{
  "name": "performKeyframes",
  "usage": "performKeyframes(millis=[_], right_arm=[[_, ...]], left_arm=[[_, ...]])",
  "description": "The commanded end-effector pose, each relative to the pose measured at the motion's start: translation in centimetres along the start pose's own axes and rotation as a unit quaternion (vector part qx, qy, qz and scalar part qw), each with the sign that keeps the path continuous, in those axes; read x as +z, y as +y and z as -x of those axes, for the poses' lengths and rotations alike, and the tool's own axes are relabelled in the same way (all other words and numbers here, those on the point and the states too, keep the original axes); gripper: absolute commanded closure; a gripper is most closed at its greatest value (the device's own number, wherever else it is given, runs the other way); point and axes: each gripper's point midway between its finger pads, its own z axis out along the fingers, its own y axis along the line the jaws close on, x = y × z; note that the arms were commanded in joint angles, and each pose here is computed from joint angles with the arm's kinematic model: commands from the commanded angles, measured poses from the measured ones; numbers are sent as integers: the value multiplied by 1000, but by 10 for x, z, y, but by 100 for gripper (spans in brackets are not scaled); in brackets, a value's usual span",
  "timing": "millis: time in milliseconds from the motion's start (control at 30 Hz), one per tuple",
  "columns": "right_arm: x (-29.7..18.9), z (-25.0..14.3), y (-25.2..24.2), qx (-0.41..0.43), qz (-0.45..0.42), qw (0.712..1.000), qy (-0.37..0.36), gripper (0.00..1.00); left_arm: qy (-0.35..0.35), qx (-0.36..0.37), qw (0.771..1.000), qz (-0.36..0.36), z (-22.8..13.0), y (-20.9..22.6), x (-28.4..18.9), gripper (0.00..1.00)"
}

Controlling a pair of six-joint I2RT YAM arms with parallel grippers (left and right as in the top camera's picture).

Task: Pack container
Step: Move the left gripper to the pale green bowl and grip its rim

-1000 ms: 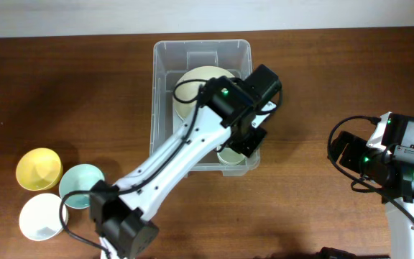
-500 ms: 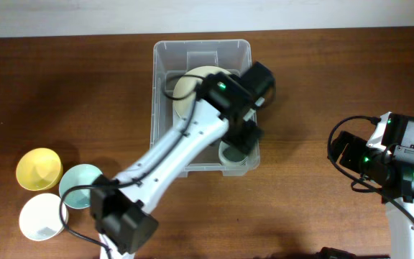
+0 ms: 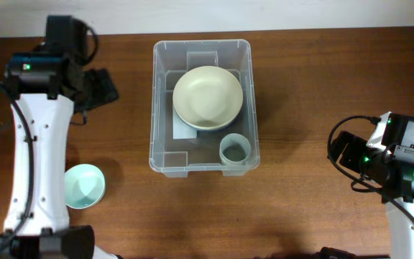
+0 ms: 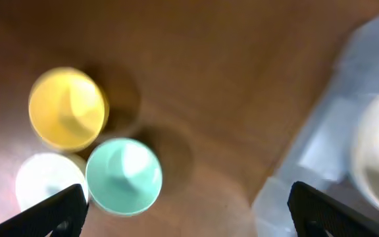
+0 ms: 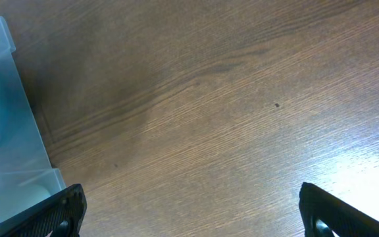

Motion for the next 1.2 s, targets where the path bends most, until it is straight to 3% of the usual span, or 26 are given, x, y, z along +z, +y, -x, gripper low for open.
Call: performKeyframes(millis=[0, 333, 533, 700, 733, 800, 833, 867, 1000, 1167], right_arm=[[0, 0, -2, 0, -3, 1000, -2, 1], [0, 1, -2, 0, -2, 1000, -3, 1], [6, -1, -3, 1, -5, 1000, 9, 1], [15, -3, -4, 3, -9, 1000, 28, 1], [16, -4, -5, 3, -10, 1000, 30, 1], [16, -4, -5, 3, -10, 999, 30, 1], [16, -4, -5, 3, -10, 999, 30, 1], [16, -4, -5, 3, -12, 999, 30, 1], [16, -4, -5, 3, -12, 999, 30, 1], [16, -4, -5, 2, -12, 999, 30, 1]], left_arm=[[84, -31, 996, 10, -31, 10, 50, 1], [208, -31, 977, 41, -122, 29, 142, 0], [251, -38, 967, 23, -158, 35, 167, 1], [244, -47, 968, 18, -165, 38, 183, 1], [240, -49, 969, 16, -163, 37, 184, 4], [231, -41, 972, 10, -159, 35, 187, 31], [226, -40, 973, 8, -157, 35, 188, 63], [223, -40, 974, 7, -155, 34, 189, 78], [217, -41, 975, 4, -153, 33, 190, 98], [210, -42, 977, 1, -149, 31, 191, 99]])
